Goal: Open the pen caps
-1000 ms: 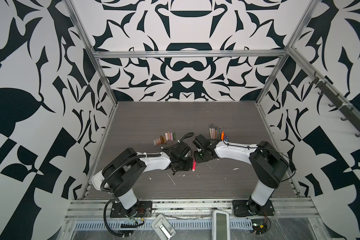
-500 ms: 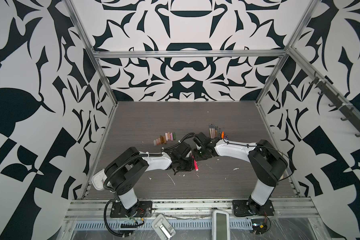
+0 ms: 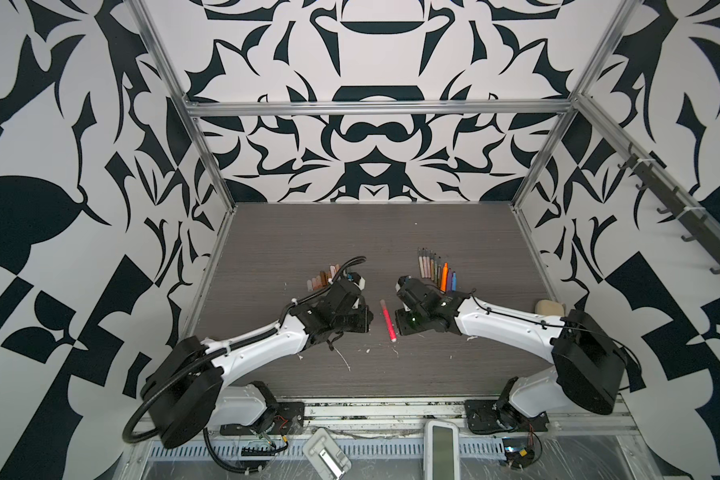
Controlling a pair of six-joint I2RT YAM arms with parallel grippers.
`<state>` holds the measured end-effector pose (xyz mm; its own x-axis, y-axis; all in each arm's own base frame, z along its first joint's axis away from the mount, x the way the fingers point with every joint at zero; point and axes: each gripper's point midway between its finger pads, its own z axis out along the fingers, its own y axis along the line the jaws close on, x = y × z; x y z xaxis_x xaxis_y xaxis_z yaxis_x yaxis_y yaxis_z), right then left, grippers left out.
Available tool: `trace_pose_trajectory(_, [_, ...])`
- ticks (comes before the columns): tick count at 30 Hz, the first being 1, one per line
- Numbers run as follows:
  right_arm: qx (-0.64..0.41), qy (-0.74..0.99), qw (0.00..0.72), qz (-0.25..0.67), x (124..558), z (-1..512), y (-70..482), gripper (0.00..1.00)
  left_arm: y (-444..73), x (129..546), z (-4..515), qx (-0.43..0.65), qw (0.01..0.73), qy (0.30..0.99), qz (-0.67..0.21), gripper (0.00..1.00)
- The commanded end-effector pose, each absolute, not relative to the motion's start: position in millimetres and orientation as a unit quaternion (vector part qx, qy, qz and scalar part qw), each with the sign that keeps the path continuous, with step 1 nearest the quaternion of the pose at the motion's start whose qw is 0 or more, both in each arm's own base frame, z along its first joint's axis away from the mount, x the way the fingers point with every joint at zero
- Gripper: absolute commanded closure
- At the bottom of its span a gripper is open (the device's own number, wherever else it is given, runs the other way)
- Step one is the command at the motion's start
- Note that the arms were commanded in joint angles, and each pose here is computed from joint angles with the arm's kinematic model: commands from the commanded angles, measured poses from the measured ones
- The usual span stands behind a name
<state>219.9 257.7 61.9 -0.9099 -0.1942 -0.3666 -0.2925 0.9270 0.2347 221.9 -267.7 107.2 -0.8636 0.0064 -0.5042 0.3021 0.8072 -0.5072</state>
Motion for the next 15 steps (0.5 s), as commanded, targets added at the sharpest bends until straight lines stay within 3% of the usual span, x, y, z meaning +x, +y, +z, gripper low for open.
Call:
trace_pose_trajectory(1, [-0.117, 0.968, 0.178, 0.130, 217, 59, 267, 0.77, -245, 232, 119, 0.042, 0.296, 0.903, -0.308, 0.78])
trace_pose_trajectory(8, [-0.130, 0.972, 0.159, 0.111, 216, 41, 281, 0.74, -213, 228, 135, -0.002, 0.342, 0.877, -0.336, 0.66])
trace_pose_trajectory(15, [-0.131, 0.976, 0.152, 0.082, 220, 28, 278, 0.74, -210, 225, 126, -0.014, 0.329, 0.882, -0.336, 0.67])
